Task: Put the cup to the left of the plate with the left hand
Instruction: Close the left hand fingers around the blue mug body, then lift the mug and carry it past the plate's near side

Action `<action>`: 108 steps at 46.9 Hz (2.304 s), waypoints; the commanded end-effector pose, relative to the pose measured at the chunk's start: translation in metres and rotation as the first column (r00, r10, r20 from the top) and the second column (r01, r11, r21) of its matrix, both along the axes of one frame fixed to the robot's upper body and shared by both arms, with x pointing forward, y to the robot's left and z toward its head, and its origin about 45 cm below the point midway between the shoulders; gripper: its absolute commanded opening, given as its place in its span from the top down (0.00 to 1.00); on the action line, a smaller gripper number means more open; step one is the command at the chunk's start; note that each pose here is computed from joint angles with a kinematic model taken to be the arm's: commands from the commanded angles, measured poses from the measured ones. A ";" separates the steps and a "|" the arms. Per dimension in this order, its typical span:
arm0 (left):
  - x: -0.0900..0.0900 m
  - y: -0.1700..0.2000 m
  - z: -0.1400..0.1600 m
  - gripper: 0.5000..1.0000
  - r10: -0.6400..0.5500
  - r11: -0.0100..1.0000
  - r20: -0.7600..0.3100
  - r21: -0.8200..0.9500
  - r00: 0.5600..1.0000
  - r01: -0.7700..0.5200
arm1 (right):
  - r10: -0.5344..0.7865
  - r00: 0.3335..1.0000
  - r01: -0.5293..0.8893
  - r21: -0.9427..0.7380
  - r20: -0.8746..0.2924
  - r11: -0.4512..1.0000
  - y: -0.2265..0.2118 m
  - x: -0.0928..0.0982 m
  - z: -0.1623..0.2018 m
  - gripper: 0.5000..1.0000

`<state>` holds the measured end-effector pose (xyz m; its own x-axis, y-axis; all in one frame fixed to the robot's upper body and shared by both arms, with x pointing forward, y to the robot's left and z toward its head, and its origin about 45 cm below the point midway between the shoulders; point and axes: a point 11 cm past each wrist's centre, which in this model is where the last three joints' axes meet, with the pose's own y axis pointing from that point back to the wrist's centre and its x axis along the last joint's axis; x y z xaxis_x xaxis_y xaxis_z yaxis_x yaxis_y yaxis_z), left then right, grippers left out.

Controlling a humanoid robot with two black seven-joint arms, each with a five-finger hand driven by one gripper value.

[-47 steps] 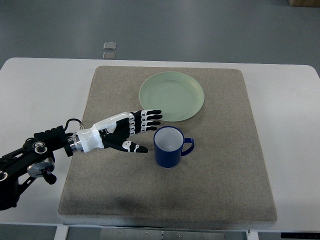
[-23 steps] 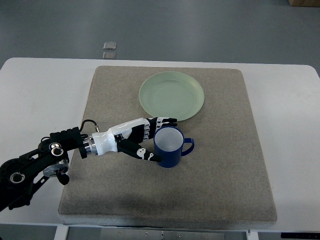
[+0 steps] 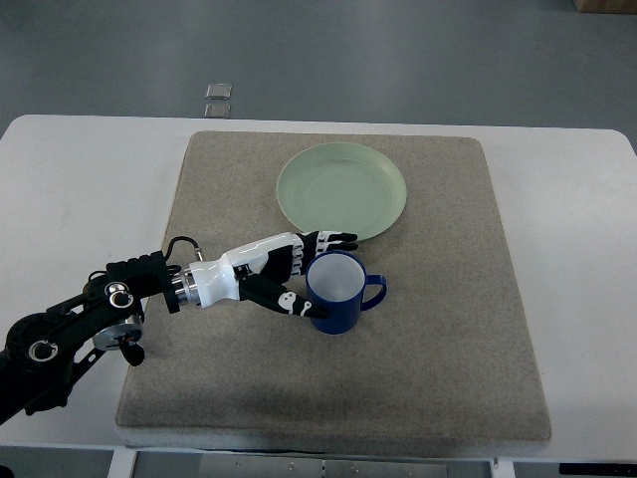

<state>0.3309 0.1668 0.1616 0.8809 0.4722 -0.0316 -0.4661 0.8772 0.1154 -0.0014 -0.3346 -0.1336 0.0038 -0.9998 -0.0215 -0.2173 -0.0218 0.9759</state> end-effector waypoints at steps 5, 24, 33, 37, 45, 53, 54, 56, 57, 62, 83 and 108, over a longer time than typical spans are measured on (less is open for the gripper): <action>0.000 0.000 0.000 0.21 -0.001 1.000 -0.001 0.000 1.000 0.001 | 0.000 1.000 0.000 0.000 -0.001 1.000 0.000 0.000 0.000 0.14; -0.002 -0.004 -0.002 0.22 -0.014 1.000 -0.005 0.005 1.000 0.014 | 0.000 1.000 0.000 0.001 -0.001 1.000 0.000 0.000 0.000 0.14; -0.003 -0.005 -0.002 0.27 -0.018 1.000 -0.002 0.006 1.000 0.018 | 0.000 1.000 0.000 0.000 0.001 1.000 0.000 0.000 0.000 0.14; -0.003 -0.005 -0.002 0.31 -0.018 1.000 -0.001 0.008 1.000 0.018 | 0.000 1.000 0.000 0.000 0.001 1.000 0.000 0.000 0.000 0.14; -0.003 -0.005 -0.002 0.48 -0.021 1.000 0.000 0.012 1.000 0.021 | 0.000 1.000 0.000 0.000 -0.001 1.000 0.000 0.000 0.000 0.14; -0.004 -0.009 -0.004 0.60 -0.033 0.999 0.019 0.035 0.999 0.032 | 0.000 1.000 0.000 0.001 0.001 1.000 0.000 0.000 0.000 0.14; -0.004 -0.009 -0.004 0.62 -0.032 0.999 0.018 0.033 0.999 0.031 | 0.000 1.000 0.000 0.000 0.001 1.000 0.000 0.000 0.000 0.14; -0.004 -0.009 -0.004 0.67 -0.032 0.999 0.018 0.033 0.999 0.031 | 0.000 1.000 0.000 0.000 -0.001 1.000 0.000 0.000 0.000 0.14; -0.004 -0.010 -0.003 0.67 -0.032 0.999 0.020 0.032 0.999 0.031 | 0.000 1.000 0.000 0.000 0.001 1.000 0.000 0.000 0.000 0.14; 0.001 -0.008 0.002 0.68 -0.015 1.000 0.029 0.017 0.999 0.014 | 0.000 1.000 0.000 0.001 -0.001 1.000 0.000 0.000 0.000 0.14; 0.064 0.067 0.091 1.00 0.237 0.971 0.230 -0.095 0.944 -0.220 | 0.000 1.000 0.000 0.000 -0.001 1.000 0.000 0.000 0.000 0.14; 0.085 0.143 0.054 1.00 0.539 0.839 0.197 -0.039 0.819 -0.542 | 0.000 1.000 0.000 0.000 -0.001 1.000 0.000 0.000 0.000 0.14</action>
